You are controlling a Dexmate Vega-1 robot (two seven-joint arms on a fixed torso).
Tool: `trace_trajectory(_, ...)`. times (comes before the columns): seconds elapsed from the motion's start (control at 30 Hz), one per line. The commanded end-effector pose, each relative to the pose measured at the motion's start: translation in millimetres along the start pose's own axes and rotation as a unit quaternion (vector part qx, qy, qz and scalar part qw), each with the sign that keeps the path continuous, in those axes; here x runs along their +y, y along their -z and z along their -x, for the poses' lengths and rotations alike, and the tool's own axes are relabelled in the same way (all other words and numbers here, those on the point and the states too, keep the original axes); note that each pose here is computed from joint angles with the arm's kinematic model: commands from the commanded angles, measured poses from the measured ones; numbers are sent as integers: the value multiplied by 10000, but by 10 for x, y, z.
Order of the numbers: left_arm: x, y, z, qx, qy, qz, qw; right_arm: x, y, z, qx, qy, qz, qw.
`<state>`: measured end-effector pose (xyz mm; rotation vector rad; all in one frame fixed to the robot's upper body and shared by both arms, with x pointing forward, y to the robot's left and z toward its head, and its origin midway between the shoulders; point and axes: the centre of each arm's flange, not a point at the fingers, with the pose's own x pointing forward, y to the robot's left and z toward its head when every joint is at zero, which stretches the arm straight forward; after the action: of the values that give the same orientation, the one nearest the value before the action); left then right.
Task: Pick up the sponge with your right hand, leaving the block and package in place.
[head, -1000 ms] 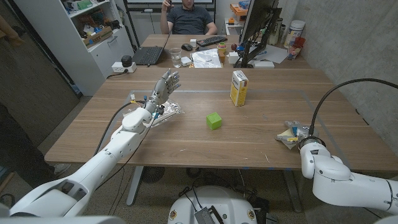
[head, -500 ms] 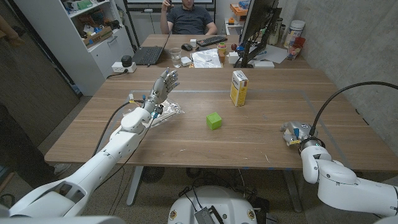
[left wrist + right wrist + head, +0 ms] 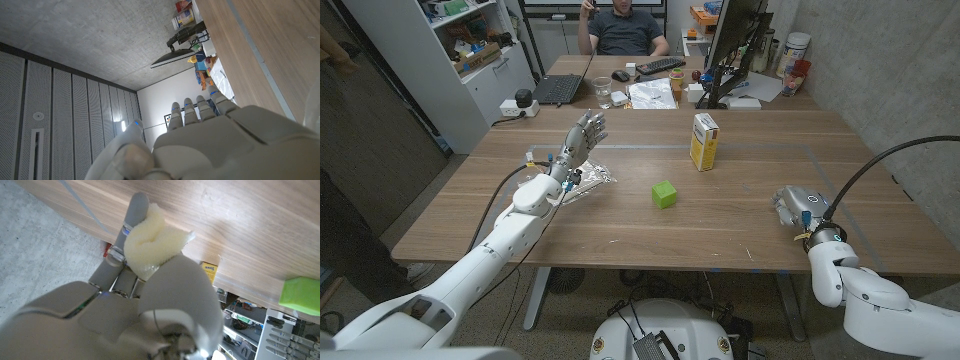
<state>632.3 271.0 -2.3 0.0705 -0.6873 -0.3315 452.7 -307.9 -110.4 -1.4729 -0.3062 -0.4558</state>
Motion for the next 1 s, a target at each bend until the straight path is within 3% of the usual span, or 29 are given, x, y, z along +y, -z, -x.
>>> trace_trajectory(0.03, -27, -33, 109, -34, 2, 19, 10000, -193, -36, 120, -278, 461, -99, 9985)
trace_trajectory(1.0, -168, -143, 374, -95, 9, 2, 10000, -547, -13, 310, -778, 1173, -544, 9886)
